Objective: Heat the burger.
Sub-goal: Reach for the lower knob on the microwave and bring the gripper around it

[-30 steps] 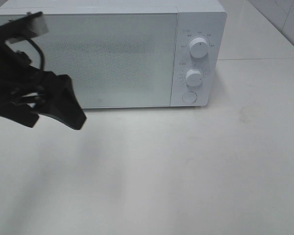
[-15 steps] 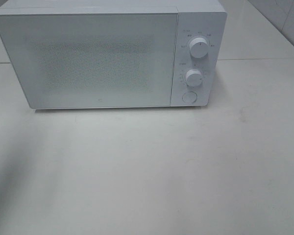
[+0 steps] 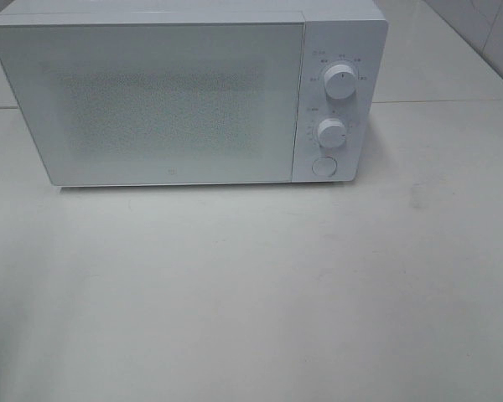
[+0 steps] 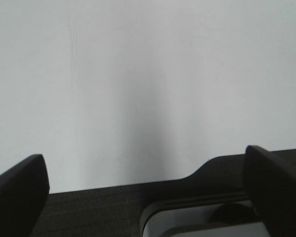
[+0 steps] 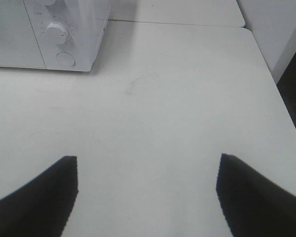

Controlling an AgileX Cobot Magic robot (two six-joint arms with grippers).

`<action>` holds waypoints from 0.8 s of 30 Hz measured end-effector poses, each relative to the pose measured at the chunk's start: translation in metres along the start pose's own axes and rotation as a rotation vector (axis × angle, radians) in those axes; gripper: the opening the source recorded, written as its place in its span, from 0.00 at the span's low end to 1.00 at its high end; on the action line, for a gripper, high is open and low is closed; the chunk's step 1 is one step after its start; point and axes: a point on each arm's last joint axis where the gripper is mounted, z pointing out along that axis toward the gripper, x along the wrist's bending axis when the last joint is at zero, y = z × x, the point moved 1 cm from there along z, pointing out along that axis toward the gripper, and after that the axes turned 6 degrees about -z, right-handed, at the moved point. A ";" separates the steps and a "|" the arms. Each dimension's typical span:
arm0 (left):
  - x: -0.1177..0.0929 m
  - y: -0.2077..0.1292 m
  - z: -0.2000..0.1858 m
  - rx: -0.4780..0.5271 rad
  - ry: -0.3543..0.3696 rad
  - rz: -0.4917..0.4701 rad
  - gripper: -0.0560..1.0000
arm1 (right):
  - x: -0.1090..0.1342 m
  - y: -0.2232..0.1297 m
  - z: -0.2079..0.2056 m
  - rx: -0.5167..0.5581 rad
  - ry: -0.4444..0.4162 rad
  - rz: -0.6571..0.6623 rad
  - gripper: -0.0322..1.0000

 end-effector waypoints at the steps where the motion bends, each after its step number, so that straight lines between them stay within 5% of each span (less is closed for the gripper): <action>1: 0.000 -0.011 -0.003 -0.050 0.003 0.007 0.99 | 0.000 0.000 0.000 0.000 0.000 0.000 0.76; 24: -0.004 -0.080 -0.044 -0.556 0.012 0.026 0.99 | 0.000 0.000 0.000 0.000 0.000 0.000 0.76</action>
